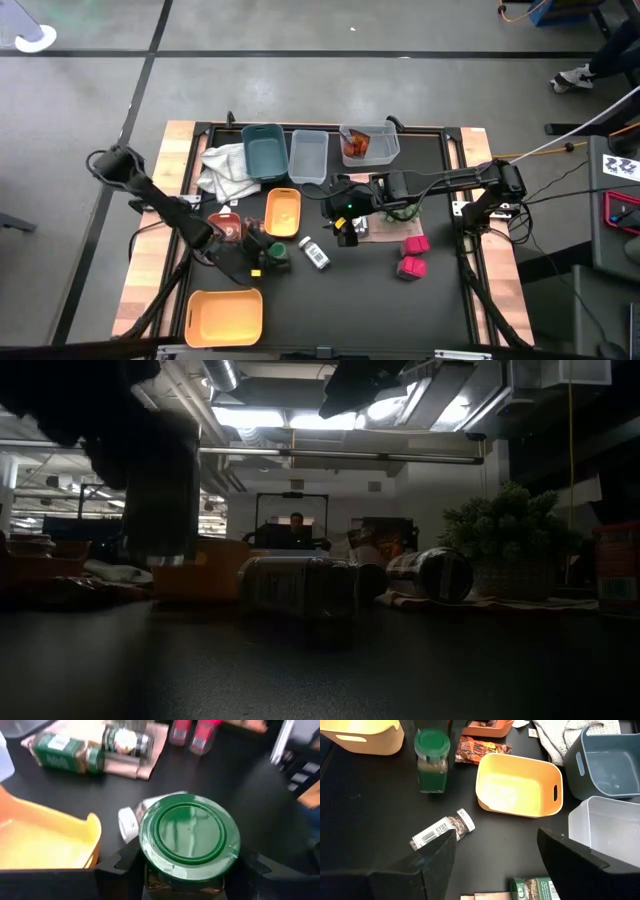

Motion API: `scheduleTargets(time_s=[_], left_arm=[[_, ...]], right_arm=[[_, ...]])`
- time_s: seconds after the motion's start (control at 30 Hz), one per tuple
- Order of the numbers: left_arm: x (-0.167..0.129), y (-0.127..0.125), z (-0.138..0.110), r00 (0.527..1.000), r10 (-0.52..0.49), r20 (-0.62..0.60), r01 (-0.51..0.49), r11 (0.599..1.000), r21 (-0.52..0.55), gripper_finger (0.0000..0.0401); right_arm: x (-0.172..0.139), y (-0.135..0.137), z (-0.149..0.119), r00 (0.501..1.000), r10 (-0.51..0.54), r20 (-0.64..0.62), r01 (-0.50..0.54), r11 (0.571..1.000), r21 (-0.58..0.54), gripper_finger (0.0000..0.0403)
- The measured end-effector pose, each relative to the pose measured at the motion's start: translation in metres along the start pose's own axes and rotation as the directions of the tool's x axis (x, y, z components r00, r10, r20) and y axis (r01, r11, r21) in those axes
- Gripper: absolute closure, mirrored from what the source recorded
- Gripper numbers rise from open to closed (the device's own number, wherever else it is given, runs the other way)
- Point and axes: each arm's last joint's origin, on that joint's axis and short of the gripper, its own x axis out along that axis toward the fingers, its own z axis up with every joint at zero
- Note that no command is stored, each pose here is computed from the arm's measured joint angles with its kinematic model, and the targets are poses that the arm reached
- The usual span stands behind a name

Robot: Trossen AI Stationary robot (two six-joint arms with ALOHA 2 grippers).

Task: Sort spices by type
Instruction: Put the left green seasoning bottle into the blue bin

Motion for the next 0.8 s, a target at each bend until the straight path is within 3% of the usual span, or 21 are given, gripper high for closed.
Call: scheduleTargets(time_s=[0.27,0.43,0.6,0.8], left_arm=[[-0.032,0.01,0.042,0.986,-0.066,0.154,0.075,0.996,-0.053,0.0218],[-0.049,0.031,0.071,0.961,-0.032,0.275,0.039,0.999,-0.02,0.0218],[-0.057,0.063,0.092,0.921,0.155,0.358,-0.161,0.987,-0.012,0.0216],[-0.056,0.107,0.107,0.836,0.405,0.37,-0.407,0.91,-0.076,0.0216]], right_arm=[[0.0,0.0,0.0,1.0,0.0,0.001,0.0,1.0,0.0,0.0127],[0.0,0.0,0.003,1.0,-0.002,0.031,0.002,1.0,0.002,0.0127],[0.0,0.0,0.005,0.999,-0.003,0.048,0.002,1.0,0.003,0.0127],[0.0,0.0,0.005,0.999,-0.003,0.049,0.003,1.0,0.003,0.0127]])
